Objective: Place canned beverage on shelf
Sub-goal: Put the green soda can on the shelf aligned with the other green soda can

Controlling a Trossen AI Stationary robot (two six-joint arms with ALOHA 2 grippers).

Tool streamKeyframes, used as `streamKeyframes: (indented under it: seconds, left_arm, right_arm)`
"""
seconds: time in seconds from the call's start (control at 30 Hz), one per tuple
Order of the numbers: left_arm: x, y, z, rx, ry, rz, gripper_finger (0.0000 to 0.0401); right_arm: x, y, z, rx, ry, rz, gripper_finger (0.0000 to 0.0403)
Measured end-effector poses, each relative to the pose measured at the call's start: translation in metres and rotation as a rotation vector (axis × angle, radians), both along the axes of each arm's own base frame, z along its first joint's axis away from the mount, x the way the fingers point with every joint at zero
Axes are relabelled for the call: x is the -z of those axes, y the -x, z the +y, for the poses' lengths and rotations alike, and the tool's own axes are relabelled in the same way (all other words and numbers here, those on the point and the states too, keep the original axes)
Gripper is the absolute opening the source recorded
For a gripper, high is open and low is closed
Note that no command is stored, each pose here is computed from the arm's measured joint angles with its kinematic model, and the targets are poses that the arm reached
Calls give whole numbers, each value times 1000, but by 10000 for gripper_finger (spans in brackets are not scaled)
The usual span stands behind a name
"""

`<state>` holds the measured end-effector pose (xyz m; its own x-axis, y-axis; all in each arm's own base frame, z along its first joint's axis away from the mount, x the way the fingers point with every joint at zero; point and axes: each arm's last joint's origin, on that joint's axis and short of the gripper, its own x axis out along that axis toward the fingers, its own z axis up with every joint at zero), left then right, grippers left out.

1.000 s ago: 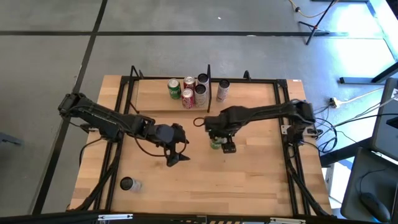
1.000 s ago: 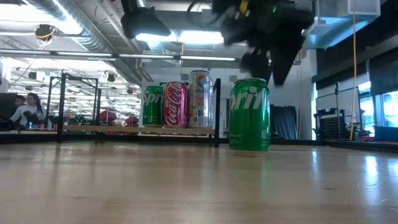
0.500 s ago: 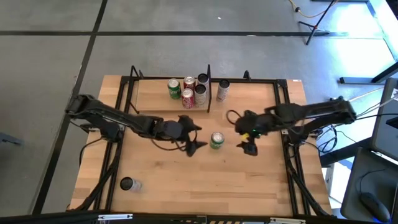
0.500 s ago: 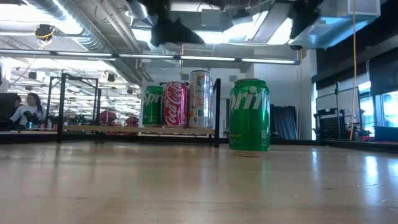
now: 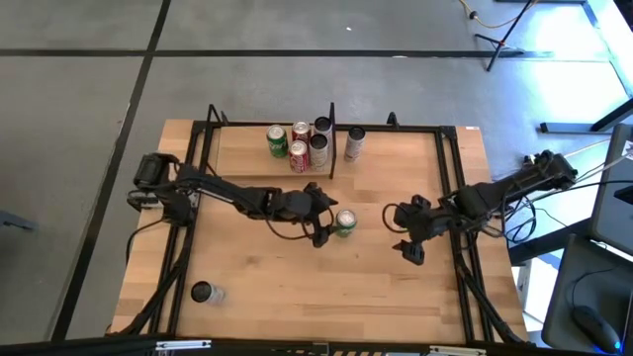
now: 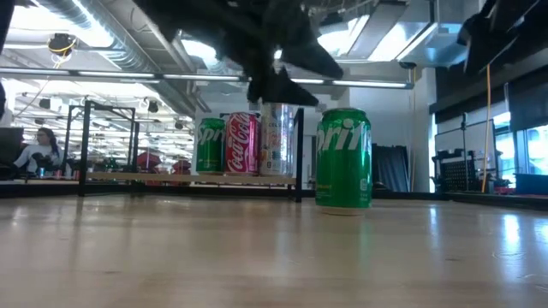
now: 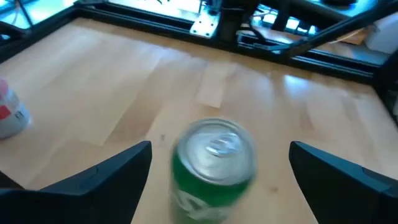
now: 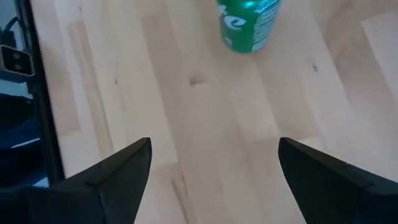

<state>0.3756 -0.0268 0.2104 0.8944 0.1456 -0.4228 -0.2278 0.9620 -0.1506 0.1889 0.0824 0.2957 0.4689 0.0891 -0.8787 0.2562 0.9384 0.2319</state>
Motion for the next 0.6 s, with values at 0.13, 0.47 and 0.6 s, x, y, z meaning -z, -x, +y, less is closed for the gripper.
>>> streamKeyframes:
  seconds: [0.13,0.47,0.6]
  left_arm:
    - [14,-9,11,35,9,-6,373]
    - [38,-20,15,57,16,-18,373]
    - [51,-24,15,40,14,-4,373]
  right_arm:
    - [0,2,4,15,-5,-4,337]
    - [0,1,3,22,-3,-5,337]
    - [0,1,3,26,5,-10,337]
